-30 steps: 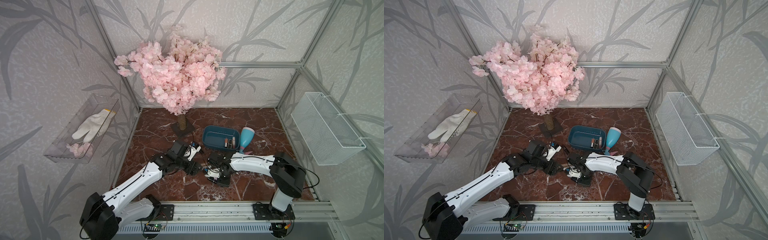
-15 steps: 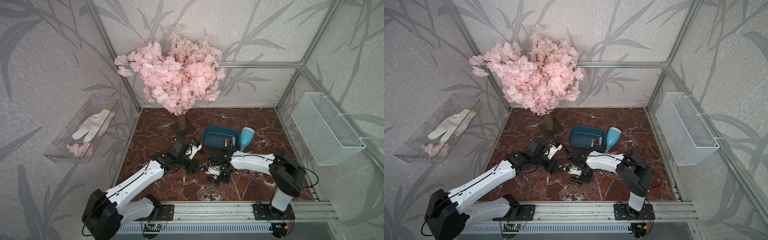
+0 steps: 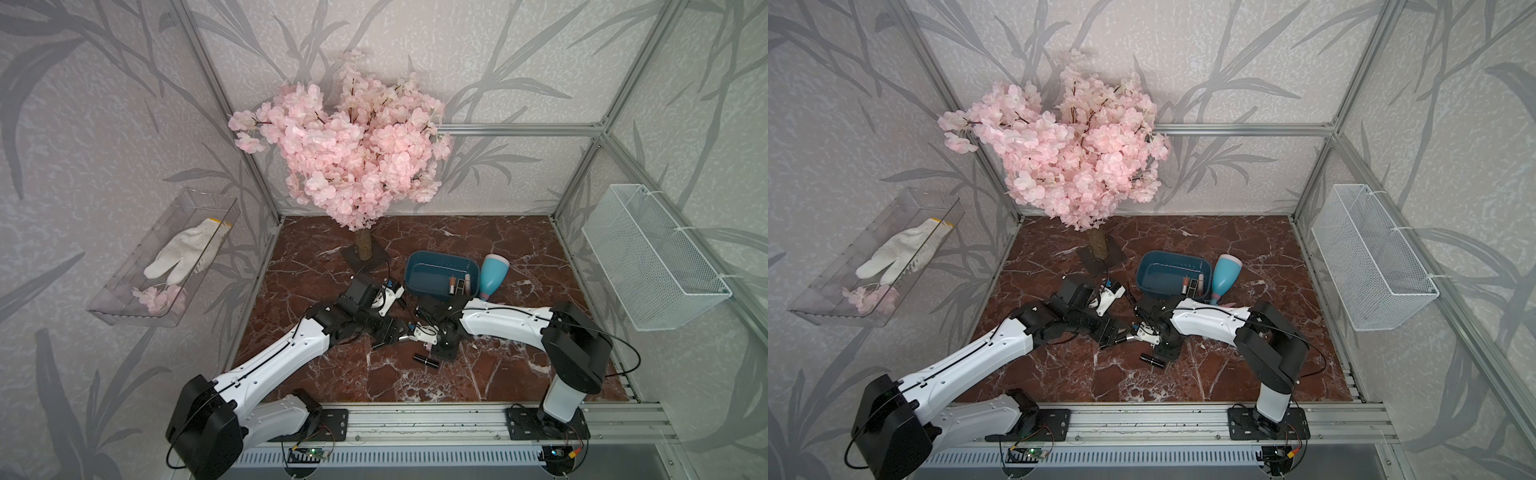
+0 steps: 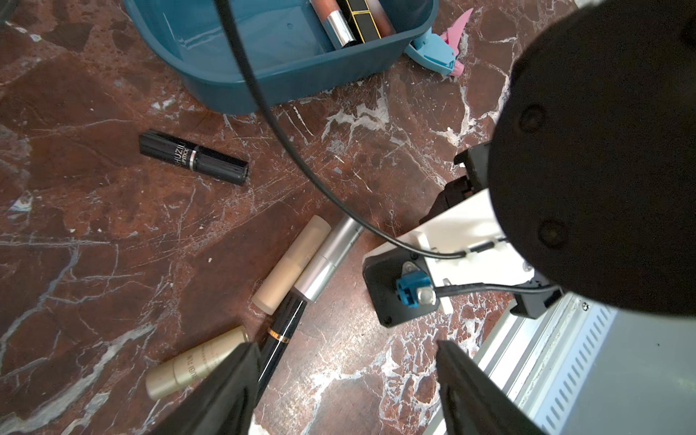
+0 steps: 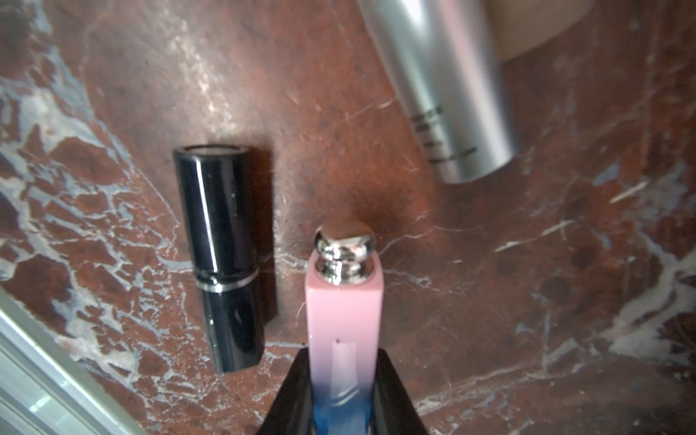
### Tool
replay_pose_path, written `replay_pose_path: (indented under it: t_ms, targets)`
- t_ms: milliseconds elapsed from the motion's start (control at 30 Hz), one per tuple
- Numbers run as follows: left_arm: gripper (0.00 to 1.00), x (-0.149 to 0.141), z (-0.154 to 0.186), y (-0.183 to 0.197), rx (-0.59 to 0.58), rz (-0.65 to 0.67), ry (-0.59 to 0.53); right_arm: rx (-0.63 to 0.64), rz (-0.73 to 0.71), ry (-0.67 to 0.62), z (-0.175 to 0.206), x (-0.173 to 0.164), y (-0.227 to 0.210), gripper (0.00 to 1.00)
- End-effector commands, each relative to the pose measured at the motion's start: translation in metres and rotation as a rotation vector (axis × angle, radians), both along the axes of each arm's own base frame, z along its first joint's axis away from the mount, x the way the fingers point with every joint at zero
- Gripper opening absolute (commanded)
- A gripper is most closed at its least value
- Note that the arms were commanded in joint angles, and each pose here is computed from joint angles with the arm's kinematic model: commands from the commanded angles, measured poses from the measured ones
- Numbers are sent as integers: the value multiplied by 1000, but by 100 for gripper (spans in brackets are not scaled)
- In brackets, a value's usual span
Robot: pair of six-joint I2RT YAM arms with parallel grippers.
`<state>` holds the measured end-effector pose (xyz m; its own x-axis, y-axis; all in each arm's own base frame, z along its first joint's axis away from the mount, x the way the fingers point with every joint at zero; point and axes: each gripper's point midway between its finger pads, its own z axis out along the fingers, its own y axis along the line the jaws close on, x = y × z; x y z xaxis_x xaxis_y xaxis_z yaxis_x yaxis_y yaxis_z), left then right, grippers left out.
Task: Put the lipstick into the storage box
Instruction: Pick up the lipstick at the center of the board, then place the lipstick in the storage box.
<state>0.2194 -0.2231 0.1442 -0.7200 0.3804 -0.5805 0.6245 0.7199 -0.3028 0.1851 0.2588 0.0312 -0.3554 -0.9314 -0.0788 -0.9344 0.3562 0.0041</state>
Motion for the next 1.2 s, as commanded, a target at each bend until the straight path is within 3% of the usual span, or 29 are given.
replay_pose_path:
  t_ms: [0, 333, 667, 933, 1167]
  targets:
    - [77, 9, 20, -1, -35, 33, -69, 54, -42, -55, 32, 8, 4, 20]
    - [81, 25, 59, 17, -75, 163, -215, 257, -238, -139, 105, 36, 3, 20]
    - [82, 40, 91, 3, -119, 144, -270, 650, -692, -237, 194, 125, -27, 21]
    - [83, 49, 88, -10, -106, 102, -259, 659, -983, -123, 187, 181, -39, 21]
    - [83, 59, 87, -19, -105, 87, -260, 600, -1224, 92, 139, 198, -35, 21]
